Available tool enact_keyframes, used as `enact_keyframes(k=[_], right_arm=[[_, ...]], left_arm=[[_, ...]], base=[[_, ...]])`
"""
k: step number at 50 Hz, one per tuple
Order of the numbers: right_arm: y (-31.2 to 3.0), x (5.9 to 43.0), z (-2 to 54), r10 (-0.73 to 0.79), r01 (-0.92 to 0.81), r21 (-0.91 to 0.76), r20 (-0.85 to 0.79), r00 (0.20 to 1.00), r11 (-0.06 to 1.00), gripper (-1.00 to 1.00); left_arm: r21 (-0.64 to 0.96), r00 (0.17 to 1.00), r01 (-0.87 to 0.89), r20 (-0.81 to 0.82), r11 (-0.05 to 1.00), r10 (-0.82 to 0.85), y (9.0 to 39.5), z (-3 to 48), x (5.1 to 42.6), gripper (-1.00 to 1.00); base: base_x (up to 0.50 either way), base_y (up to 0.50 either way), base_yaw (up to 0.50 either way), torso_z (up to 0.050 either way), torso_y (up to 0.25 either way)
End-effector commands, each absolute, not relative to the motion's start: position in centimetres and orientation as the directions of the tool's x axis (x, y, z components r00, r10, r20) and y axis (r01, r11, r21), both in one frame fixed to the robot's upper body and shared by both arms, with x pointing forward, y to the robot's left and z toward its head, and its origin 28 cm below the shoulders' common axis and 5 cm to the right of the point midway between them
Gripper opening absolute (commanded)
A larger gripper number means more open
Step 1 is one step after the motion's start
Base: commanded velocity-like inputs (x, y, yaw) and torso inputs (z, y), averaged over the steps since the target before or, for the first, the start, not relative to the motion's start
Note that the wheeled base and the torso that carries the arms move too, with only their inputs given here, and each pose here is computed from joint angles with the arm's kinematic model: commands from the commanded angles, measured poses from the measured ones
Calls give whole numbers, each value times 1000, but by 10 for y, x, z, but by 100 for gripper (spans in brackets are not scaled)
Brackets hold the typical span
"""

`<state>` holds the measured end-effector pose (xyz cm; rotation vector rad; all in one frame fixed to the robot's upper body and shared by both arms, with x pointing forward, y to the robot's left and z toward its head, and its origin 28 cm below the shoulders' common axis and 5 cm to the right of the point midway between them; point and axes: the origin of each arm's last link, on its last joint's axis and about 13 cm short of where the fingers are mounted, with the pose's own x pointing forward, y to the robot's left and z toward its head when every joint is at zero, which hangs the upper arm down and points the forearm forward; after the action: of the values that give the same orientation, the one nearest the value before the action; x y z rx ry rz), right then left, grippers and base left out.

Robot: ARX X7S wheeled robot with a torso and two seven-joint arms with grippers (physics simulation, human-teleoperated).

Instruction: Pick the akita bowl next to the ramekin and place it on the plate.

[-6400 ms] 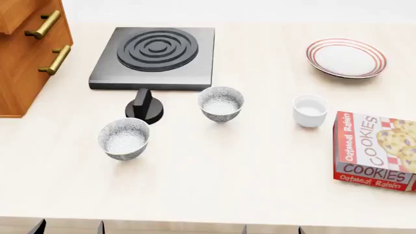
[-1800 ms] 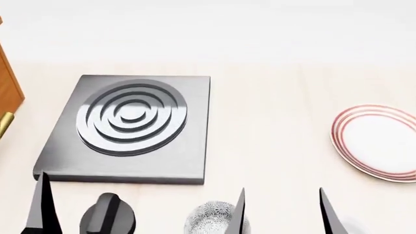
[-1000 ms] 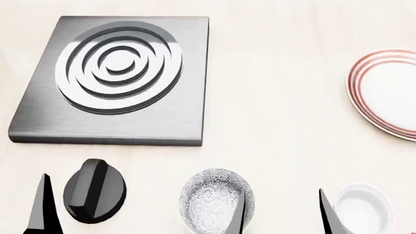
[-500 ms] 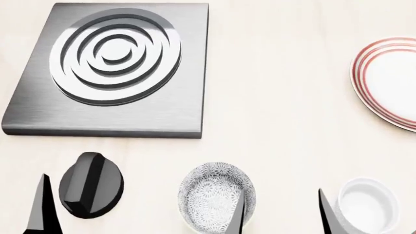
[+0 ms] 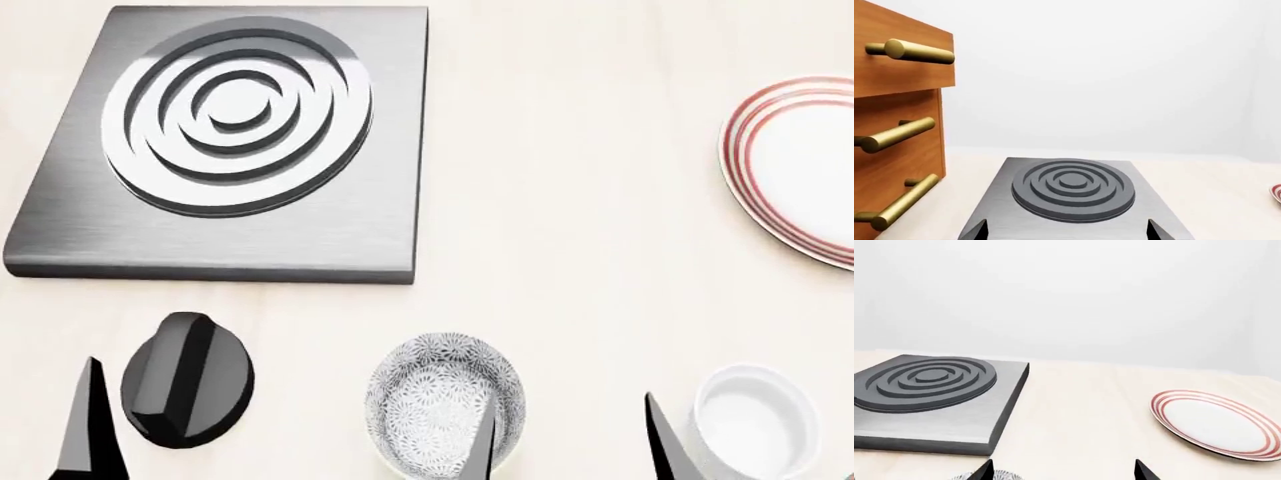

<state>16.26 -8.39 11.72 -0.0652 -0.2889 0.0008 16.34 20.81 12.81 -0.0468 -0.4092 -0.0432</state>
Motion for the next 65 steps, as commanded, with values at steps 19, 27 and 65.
enact_keyframes(k=[19, 27, 65], right_arm=[[-82, 164, 124, 89, -92, 59, 62, 994, 994, 100], [-81, 169, 124, 123, -124, 103, 16, 992, 987, 100], [-83, 194, 115, 125, -100, 219, -102, 987, 970, 100]], left_arm=[[-32, 918, 59, 395, 998, -41, 207, 126, 163, 100], [-30, 919, 61, 392, 998, -44, 207, 125, 164, 100], [-34, 923, 64, 382, 997, -46, 207, 122, 164, 100]], base=[[0, 0, 0, 0, 0], [0, 0, 0, 0, 0], [0, 0, 0, 0, 0]])
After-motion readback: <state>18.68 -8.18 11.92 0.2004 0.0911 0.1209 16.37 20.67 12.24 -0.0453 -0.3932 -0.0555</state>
